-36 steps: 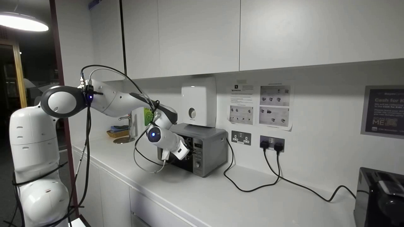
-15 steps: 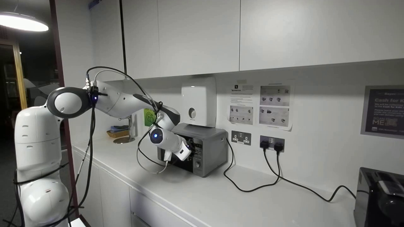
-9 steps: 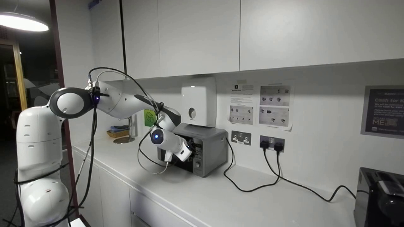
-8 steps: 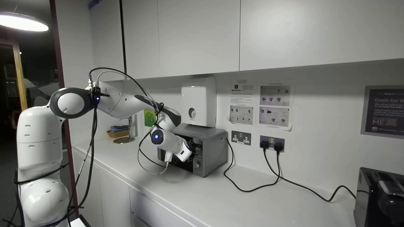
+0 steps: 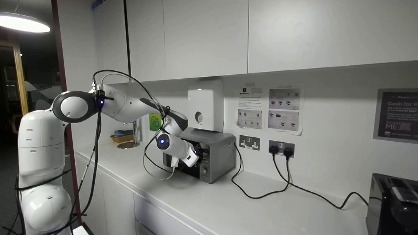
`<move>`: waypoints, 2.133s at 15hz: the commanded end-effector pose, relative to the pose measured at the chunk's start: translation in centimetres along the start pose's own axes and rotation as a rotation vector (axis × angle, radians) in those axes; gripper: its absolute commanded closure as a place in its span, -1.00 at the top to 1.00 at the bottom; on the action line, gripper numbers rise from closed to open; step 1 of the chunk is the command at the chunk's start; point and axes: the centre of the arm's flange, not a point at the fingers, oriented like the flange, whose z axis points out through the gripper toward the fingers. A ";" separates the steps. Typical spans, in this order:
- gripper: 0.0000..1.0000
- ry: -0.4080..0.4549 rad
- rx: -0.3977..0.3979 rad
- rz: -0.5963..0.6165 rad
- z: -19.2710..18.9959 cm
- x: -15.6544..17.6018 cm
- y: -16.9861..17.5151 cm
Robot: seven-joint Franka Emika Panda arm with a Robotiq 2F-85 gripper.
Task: Press a button on the microwave
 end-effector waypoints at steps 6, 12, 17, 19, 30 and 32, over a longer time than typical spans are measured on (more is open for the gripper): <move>-1.00 0.036 0.023 -0.001 0.6 0.4 -0.6; -1.00 0.026 0.016 -0.033 0.5 0.0 0.0; -1.00 0.028 0.013 -0.045 0.6 0.0 0.1; -1.00 0.031 0.010 -0.048 0.8 0.0 0.1; -1.00 0.046 0.023 -0.004 2.1 0.3 -0.3; -1.00 0.040 0.025 -0.004 1.8 0.2 -0.3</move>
